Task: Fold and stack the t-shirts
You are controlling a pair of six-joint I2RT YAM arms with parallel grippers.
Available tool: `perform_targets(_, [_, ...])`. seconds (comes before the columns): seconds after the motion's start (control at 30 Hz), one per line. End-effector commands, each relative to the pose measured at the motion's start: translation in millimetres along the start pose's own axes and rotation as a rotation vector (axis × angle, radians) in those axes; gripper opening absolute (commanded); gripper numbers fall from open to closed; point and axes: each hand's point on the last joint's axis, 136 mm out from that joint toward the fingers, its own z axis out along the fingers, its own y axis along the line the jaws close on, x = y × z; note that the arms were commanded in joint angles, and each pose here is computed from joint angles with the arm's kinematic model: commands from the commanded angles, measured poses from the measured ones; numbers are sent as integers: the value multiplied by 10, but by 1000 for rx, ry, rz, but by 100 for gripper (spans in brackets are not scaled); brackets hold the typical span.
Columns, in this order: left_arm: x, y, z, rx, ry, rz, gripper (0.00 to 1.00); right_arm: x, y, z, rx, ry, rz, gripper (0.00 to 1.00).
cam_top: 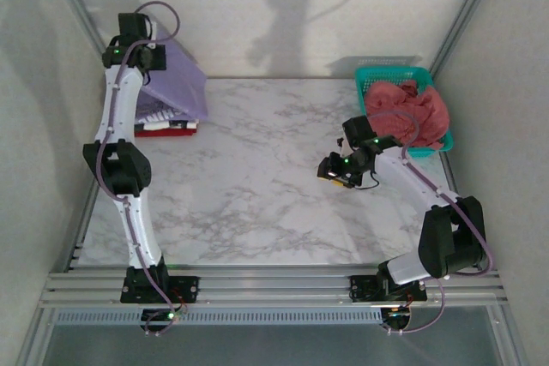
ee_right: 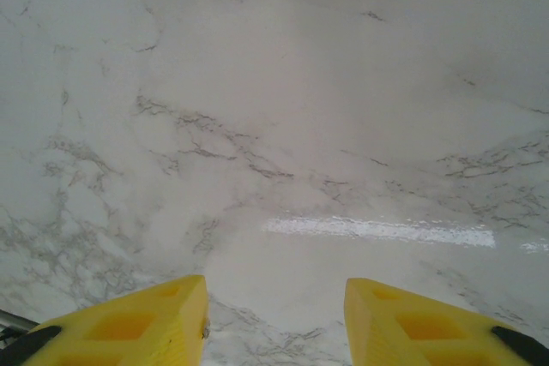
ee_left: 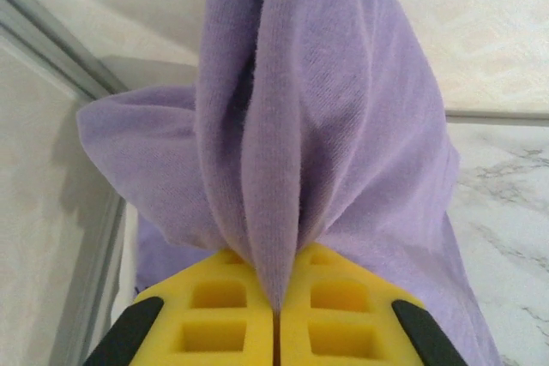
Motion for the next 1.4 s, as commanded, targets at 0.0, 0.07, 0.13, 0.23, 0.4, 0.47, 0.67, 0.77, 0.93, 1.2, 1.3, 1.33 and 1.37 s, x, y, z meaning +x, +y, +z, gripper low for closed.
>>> perform_targets(0.0, [-141, 158, -1, 5, -51, -11, 0, -46, 5, -36, 8, 1, -1, 47])
perform_targets(0.07, [-69, 260, 84, -9, -30, -24, 0, -52, -1, -38, 10, 1, 0, 47])
perform_targets(0.13, [22, 377, 194, -41, -6, -33, 0, -55, 4, -39, 10, 3, 0, 47])
perform_targets(0.23, [146, 566, 390, -67, 11, -58, 0, -58, 14, -47, 13, 11, 0, 47])
perform_targets(0.4, [451, 788, 805, -69, 57, -94, 0, -97, 152, -153, -17, 28, -1, 47])
perform_targets(0.47, [582, 857, 964, -92, 70, -96, 0, -133, 185, -185, -18, 27, -9, 48])
perform_targets(0.67, [947, 1075, 1117, -238, 155, -157, 8, -240, 285, -317, -30, -2, -4, 49])
perform_targets(0.77, [1075, 1122, 1171, -244, 184, -181, 40, -283, 313, -406, -29, -28, -9, 52])
perform_targets(0.93, [976, 1151, 1039, -280, 152, -235, 83, -298, 343, -531, -55, -68, -9, 58])
perform_targets(1.2, [351, 826, 117, -383, -16, -225, 100, -401, 351, -908, -79, -186, -12, 86])
perform_targets(1.3, [250, 361, -220, -160, -106, -272, 100, -450, 362, -1065, -88, -249, -18, 99])
perform_targets(1.33, [194, 233, -390, -96, -150, -289, 100, -462, 362, -1116, -86, -269, -22, 99])
perform_targets(1.37, [164, 87, -572, -22, -194, -304, 100, -469, 345, -1158, -75, -287, -26, 99])
